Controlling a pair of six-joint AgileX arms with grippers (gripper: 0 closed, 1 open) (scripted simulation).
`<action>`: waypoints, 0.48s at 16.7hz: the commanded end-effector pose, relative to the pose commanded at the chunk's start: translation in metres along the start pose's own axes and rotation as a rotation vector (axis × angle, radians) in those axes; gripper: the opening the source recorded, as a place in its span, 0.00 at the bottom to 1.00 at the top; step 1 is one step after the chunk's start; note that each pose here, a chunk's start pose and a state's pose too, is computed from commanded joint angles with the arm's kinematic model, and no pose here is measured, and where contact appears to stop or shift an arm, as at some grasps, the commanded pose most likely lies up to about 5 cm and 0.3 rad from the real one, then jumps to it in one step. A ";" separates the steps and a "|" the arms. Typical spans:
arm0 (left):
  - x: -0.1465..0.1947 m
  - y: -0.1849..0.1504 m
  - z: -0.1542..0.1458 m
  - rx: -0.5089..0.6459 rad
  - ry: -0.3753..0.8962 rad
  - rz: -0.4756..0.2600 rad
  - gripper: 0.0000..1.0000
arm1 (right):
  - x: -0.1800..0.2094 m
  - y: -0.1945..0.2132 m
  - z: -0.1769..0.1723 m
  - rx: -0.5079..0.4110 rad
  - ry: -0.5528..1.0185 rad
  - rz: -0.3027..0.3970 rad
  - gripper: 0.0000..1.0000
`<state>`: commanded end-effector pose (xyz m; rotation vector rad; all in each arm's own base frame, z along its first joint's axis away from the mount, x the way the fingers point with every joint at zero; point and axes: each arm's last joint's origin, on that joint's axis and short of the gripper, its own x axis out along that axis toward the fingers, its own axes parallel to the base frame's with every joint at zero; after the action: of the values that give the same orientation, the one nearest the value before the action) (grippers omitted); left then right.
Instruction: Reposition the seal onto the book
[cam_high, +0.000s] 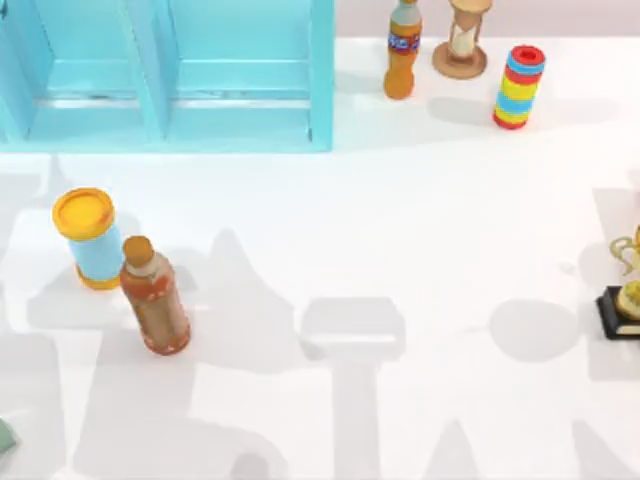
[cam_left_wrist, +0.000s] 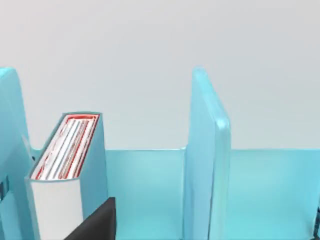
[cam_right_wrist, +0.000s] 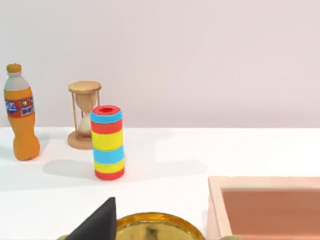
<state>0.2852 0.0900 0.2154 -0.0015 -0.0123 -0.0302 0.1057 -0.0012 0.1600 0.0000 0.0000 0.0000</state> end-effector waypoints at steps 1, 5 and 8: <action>0.013 0.012 -0.010 0.001 0.000 -0.002 1.00 | 0.000 0.000 0.000 0.000 0.000 0.000 1.00; 0.050 0.058 -0.064 0.004 0.002 -0.008 1.00 | 0.000 0.000 0.000 0.000 0.000 0.000 1.00; 0.062 0.084 -0.106 0.005 0.005 -0.012 1.00 | 0.000 0.000 0.000 0.000 0.000 0.000 1.00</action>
<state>0.3513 0.1723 0.1096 0.0041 -0.0076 -0.0423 0.1057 -0.0012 0.1600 0.0000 0.0000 0.0000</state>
